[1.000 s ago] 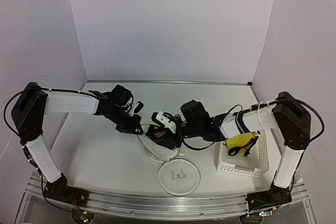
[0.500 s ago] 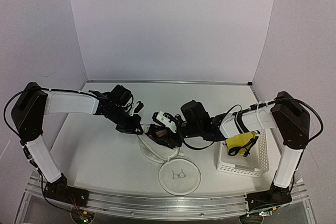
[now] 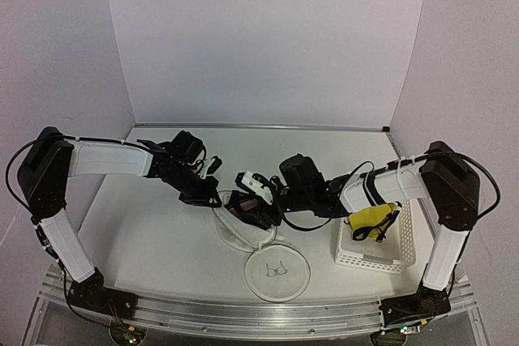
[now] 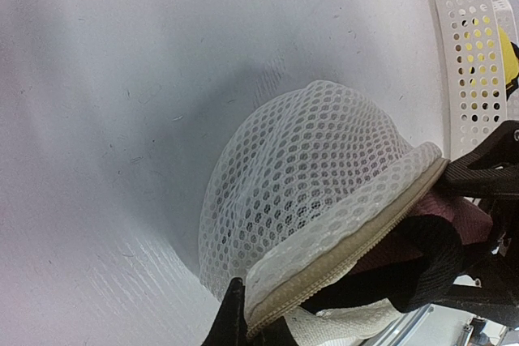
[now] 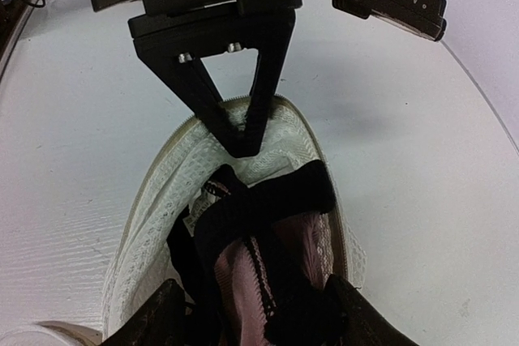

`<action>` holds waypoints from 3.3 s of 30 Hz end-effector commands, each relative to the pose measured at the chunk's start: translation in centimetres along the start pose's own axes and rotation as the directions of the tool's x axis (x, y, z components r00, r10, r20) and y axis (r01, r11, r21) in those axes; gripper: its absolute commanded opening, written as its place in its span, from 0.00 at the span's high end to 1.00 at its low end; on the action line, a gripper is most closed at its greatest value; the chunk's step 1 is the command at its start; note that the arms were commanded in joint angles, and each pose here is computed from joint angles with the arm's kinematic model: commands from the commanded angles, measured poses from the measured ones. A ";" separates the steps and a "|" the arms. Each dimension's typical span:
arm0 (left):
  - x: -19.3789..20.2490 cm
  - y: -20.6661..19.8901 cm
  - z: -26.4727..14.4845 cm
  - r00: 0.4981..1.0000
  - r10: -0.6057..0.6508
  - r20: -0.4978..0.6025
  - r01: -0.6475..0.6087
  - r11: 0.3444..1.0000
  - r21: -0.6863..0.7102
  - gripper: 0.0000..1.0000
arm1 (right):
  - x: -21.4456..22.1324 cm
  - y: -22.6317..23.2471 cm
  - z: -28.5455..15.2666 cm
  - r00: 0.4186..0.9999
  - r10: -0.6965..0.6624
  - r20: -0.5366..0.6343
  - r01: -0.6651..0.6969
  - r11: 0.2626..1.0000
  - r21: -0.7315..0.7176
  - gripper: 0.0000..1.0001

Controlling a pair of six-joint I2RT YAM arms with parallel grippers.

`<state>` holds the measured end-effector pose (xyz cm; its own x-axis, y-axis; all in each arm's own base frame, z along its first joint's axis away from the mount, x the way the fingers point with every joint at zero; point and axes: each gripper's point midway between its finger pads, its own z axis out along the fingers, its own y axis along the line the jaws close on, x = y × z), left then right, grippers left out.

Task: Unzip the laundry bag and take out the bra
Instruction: Pick up the bra from the laundry bag, then place the bra in the bin.

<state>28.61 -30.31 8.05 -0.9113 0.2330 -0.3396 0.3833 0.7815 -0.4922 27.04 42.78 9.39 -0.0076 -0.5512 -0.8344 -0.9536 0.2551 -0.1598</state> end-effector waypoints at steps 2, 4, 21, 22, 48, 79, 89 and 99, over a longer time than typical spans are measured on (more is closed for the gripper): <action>-1.3 -1.1 -1.5 0.998 0.030 0.060 -0.032 0.999 0.027 1.00 | -3.3 -2.1 -0.3 0.997 -0.036 0.070 0.030 0.996 0.083 0.40; -1.3 -1.1 -1.5 0.998 0.031 0.061 -0.032 0.999 0.028 1.00 | -3.8 -2.5 -0.4 0.996 -0.046 0.076 0.039 0.994 0.101 0.39; -1.3 -1.1 -1.4 0.998 0.032 0.059 -0.034 0.999 0.027 1.00 | -2.7 -0.7 0.4 0.998 0.007 0.064 -0.005 1.000 -0.029 0.45; -1.3 -1.0 -1.4 0.998 0.031 0.058 -0.032 0.999 0.025 1.00 | -2.5 -0.7 0.5 0.998 0.010 0.061 -0.008 0.999 -0.033 0.46; -1.3 -1.0 -1.4 0.998 0.022 0.057 -0.024 0.999 0.025 1.00 | -5.1 -1.5 -2.5 0.993 -0.014 0.113 0.010 0.999 0.033 1.00; -1.5 -0.9 -0.4 0.999 0.024 0.038 -0.025 0.999 0.031 1.00 | -15.3 -8.8 -16.6 0.827 0.009 0.562 -0.297 0.857 0.422 1.00; -1.6 -1.1 -0.4 0.999 0.028 0.036 -0.029 0.999 0.037 1.00 | -13.1 -11.2 -21.7 0.868 0.068 0.492 -0.389 0.710 0.587 1.00; -1.6 -1.2 -0.3 0.999 0.031 0.033 -0.032 0.998 0.047 1.00 | -4.8 -11.4 -28.9 0.810 0.352 0.468 -0.586 0.462 0.666 1.00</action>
<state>28.39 -30.51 8.13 -0.9123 0.2378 -0.3334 0.3859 0.7716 -0.5057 29.93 24.63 32.30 -0.0617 -0.0457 -0.9970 -0.4037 0.9147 -0.0170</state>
